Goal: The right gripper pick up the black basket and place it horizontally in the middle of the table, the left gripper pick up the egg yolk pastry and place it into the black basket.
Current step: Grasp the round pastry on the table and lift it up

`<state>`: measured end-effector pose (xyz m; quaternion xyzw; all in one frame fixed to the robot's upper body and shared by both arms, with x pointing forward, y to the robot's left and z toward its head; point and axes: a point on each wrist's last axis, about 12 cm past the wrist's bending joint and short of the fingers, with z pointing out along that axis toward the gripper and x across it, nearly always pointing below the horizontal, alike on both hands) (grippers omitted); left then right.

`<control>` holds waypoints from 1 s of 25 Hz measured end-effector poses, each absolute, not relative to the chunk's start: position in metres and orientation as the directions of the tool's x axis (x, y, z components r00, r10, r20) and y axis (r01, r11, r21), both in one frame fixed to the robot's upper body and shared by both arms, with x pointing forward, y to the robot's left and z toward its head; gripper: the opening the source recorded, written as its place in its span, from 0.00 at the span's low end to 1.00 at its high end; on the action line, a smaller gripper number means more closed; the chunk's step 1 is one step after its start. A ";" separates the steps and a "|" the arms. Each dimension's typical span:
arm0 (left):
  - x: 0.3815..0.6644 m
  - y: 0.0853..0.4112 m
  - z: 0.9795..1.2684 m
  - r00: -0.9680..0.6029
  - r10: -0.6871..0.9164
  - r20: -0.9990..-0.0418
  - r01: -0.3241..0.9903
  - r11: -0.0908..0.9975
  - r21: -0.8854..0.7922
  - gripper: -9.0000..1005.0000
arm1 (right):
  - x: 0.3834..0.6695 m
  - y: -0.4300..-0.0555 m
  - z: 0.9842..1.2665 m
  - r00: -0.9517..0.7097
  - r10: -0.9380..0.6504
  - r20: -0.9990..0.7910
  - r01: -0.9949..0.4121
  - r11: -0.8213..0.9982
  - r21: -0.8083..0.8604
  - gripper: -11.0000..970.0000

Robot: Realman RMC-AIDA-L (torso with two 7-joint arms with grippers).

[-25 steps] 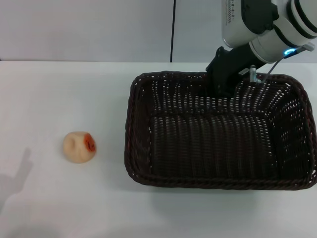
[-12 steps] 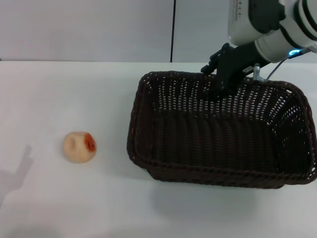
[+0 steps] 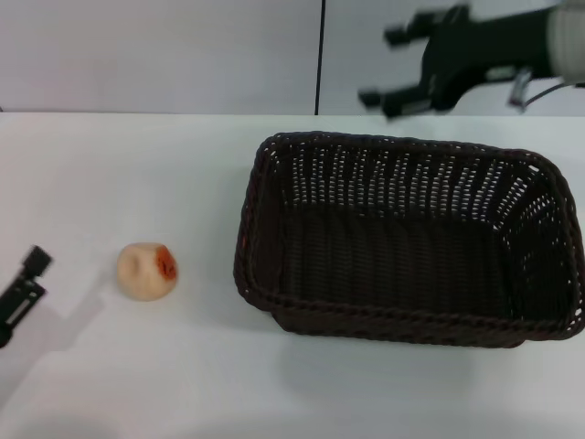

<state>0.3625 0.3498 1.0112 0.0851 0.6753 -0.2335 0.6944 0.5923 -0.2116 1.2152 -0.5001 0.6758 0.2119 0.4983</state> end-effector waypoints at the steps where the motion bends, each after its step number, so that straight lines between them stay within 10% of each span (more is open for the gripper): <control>1: 0.362 0.350 1.011 -0.021 -0.209 -0.978 0.439 0.876 -0.197 0.72 | 0.592 -0.212 1.215 -0.003 -0.465 -0.885 -0.887 0.410 -0.212 0.85; 10: 0.398 0.337 1.000 -0.177 0.012 -0.984 0.622 0.777 -0.102 0.72 | 0.514 -0.290 1.180 0.087 0.127 -0.988 -0.753 0.658 0.019 0.86; 25: 0.417 0.315 0.983 -0.181 0.120 -0.976 0.619 0.785 -0.018 0.71 | 0.469 -0.321 1.107 -0.005 0.406 -0.914 -0.661 0.684 0.308 0.86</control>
